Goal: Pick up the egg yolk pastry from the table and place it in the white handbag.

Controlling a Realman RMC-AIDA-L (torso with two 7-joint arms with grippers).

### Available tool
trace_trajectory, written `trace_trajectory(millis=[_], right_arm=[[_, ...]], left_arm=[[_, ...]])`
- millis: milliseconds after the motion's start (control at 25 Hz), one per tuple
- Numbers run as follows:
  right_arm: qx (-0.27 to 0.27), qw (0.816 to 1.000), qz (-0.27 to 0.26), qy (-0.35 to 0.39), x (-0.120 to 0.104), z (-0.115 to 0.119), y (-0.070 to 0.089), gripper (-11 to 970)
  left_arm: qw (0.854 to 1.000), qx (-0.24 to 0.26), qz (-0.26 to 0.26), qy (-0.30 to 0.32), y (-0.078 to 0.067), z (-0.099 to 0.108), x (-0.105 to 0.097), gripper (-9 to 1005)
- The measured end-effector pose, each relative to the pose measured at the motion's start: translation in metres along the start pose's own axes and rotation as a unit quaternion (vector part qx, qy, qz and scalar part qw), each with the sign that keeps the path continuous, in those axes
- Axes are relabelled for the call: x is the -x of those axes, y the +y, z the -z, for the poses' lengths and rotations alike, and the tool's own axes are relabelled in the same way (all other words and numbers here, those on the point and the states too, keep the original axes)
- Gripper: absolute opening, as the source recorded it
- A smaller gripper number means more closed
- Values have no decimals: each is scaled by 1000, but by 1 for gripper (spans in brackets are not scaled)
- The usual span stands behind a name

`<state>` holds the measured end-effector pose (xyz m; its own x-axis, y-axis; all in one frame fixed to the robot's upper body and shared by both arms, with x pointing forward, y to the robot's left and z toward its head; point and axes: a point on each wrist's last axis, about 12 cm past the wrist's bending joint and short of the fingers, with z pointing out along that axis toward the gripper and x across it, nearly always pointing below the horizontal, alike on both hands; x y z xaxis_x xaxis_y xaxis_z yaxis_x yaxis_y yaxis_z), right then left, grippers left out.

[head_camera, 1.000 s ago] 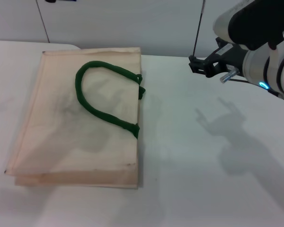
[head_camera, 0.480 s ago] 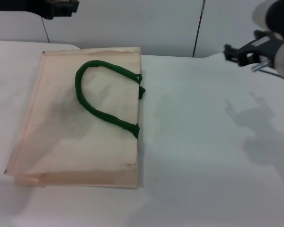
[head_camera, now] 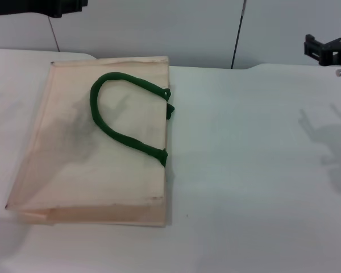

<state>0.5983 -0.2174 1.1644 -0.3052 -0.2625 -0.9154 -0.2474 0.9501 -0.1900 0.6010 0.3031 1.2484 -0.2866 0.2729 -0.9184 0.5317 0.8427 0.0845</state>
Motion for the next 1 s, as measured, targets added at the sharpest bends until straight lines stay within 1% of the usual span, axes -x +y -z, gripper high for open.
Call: trace_trajectory(millis=[120, 240, 360, 560, 680, 800, 1000], right_arm=[[-3, 1000, -12, -20, -10, -3, -6, 771], [-1, 999, -15, -46, -18, -4, -10, 771], [5, 997, -16, -77, -30, -7, -13, 771], [9, 994, -19, -108, -51, -13, -19, 771], [14, 992, -21, -122, -63, -19, -20, 771], [14, 992, -30, -126, -73, -23, -22, 771], [9, 991, -35, -126, -81, -25, -26, 771]], left_arm=[[1000, -6, 5, -18, 2, -3, -6, 575], [999, -7, 10, -43, 5, -5, -14, 574], [998, -7, 11, -67, 6, -9, -22, 573], [995, -3, 3, -104, 5, -24, -38, 571], [993, 11, -10, -115, 5, -35, -48, 570], [990, 22, -8, -138, 7, -41, -59, 569], [982, 36, 1, -185, 7, -41, -68, 569]])
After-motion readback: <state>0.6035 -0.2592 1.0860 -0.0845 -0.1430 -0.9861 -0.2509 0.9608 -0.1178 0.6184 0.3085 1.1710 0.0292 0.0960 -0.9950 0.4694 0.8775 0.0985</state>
